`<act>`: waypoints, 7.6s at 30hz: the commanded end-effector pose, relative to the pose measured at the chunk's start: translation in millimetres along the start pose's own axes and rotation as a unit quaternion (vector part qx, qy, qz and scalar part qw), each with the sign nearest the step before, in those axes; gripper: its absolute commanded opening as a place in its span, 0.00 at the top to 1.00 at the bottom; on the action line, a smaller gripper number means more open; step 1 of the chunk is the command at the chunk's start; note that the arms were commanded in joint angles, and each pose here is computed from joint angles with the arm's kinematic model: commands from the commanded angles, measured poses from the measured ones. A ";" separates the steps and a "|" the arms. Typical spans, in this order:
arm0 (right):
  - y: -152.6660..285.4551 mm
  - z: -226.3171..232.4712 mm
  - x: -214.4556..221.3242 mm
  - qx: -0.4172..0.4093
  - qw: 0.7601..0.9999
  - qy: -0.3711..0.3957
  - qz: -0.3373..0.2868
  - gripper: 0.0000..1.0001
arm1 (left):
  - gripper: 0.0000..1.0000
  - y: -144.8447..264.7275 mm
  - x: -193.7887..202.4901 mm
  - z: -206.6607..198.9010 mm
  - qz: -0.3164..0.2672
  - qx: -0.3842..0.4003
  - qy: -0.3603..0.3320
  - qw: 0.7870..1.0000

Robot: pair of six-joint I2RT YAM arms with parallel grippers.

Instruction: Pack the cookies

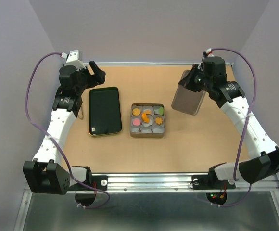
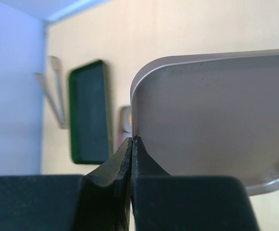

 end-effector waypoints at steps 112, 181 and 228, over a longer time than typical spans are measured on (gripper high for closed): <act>49.4 120.6 7.4 -0.764 0.554 -0.170 0.283 0.98 | 0.53 88.0 -59.9 -94.3 -0.319 0.659 0.270 0.625; -89.0 -48.6 95.4 -0.435 0.764 -0.262 0.399 0.99 | 0.29 16.8 120.5 -91.4 -0.012 0.376 0.201 0.905; -151.0 -137.8 141.6 -0.353 0.820 -0.231 0.387 0.42 | 0.36 -2.0 145.1 -69.0 0.071 0.210 0.120 0.968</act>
Point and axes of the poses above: each gripper's point midway between its finger pads, its own y axis back along the fingers, its own z axis along the line the jaws close on, x = y × z, the point moved 9 cm from there along y, back along the fingers, and after that the axes turned 14 degrees about -y, right-handed, at the moved point
